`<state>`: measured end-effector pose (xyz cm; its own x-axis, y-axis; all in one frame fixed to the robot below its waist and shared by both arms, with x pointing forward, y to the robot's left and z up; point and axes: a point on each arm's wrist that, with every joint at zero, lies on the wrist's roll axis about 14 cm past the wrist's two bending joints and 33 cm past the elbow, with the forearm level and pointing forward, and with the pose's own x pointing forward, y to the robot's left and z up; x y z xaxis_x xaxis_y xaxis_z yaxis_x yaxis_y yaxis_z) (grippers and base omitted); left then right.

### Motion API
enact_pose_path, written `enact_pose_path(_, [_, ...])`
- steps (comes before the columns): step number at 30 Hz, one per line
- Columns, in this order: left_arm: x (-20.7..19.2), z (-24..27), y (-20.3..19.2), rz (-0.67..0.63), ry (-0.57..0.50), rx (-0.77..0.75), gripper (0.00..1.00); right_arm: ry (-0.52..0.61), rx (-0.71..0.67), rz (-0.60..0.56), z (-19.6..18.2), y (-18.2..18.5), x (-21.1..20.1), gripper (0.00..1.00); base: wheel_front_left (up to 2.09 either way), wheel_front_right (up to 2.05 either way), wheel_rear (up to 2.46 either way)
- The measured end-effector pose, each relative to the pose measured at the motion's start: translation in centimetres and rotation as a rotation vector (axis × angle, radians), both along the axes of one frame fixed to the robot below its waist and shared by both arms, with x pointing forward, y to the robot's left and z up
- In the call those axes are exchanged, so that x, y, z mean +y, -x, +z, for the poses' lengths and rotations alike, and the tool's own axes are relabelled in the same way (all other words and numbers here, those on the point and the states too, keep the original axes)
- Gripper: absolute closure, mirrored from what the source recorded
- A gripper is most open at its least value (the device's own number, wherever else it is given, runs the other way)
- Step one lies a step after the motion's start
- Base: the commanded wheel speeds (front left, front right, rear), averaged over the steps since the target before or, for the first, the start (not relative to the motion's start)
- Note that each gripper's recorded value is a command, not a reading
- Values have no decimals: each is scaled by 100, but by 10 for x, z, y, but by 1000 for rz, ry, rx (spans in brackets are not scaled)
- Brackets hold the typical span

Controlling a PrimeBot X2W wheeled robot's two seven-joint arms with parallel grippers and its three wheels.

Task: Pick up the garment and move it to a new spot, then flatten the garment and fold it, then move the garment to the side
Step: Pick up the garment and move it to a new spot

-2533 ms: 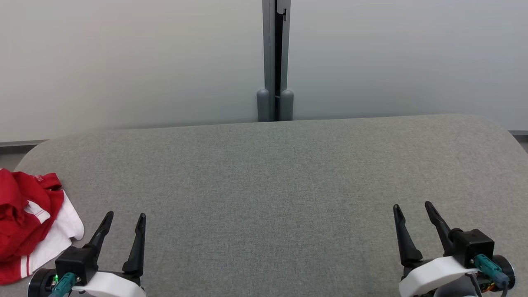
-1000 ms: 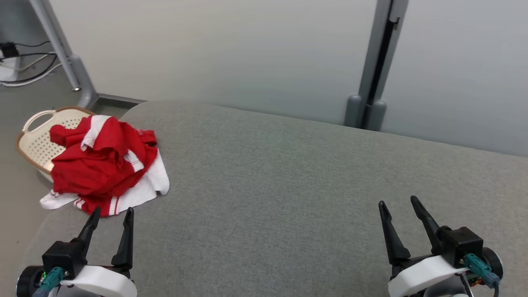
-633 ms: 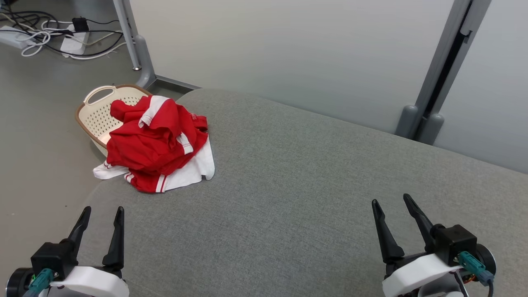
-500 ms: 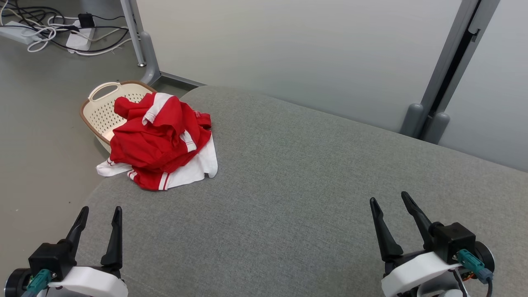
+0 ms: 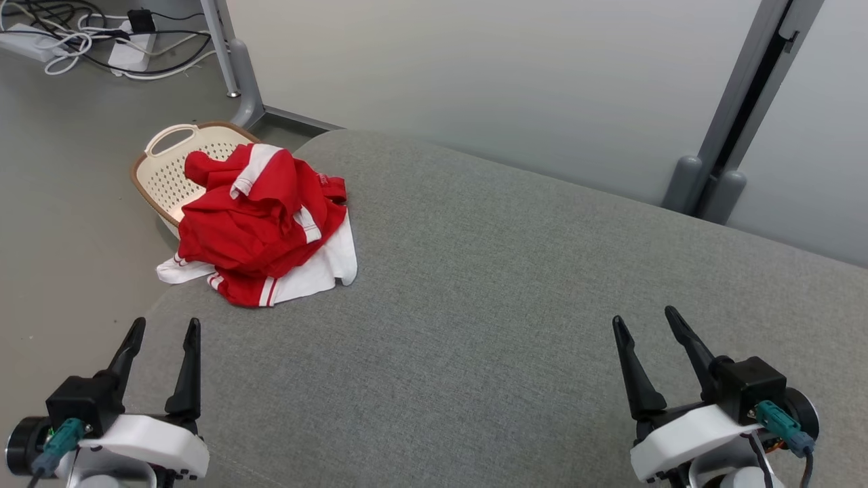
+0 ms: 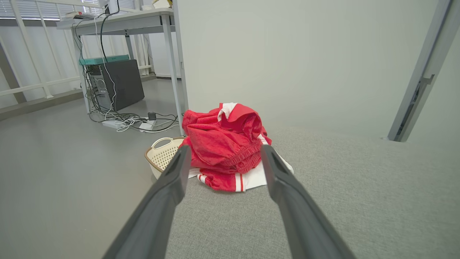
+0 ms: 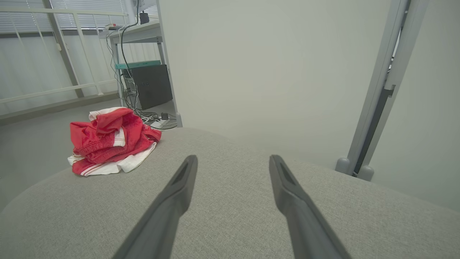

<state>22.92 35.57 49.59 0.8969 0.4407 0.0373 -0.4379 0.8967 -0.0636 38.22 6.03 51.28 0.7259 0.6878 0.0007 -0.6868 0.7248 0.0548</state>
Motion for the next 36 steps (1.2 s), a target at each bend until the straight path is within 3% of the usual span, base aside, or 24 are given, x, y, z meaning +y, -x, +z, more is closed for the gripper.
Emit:
enact_pose_path(10, [22,10,-83,-51,-15,57,0,30,-20,-38,0,-46,-2,0,0,0,0])
enact_pose_path(21, [24,-43,-169,-134,25,282,0,87,82,-122,-51,-80,-32,0,0,0,0])
enact_pose_path(29, [26,-79,-191,-145,70,423,0,91,119,-150,-68,-88,-44,0,0,0,0])
enact_pose_path(30, [28,-80,-192,-144,68,435,20,91,123,-153,-70,-89,-45,0,0,0,0])
enact_pose_path(31, [30,-81,-193,-141,69,444,78,90,125,-155,-71,-89,-46,0,0,0,0])
enact_pose_path(32, [31,-82,-194,-139,70,452,100,89,126,-158,-72,-90,-46,0,0,0,0])
enact_pose_path(36, [40,-71,-198,-130,52,429,100,86,126,-169,-72,-91,-50,0,0,0,0])
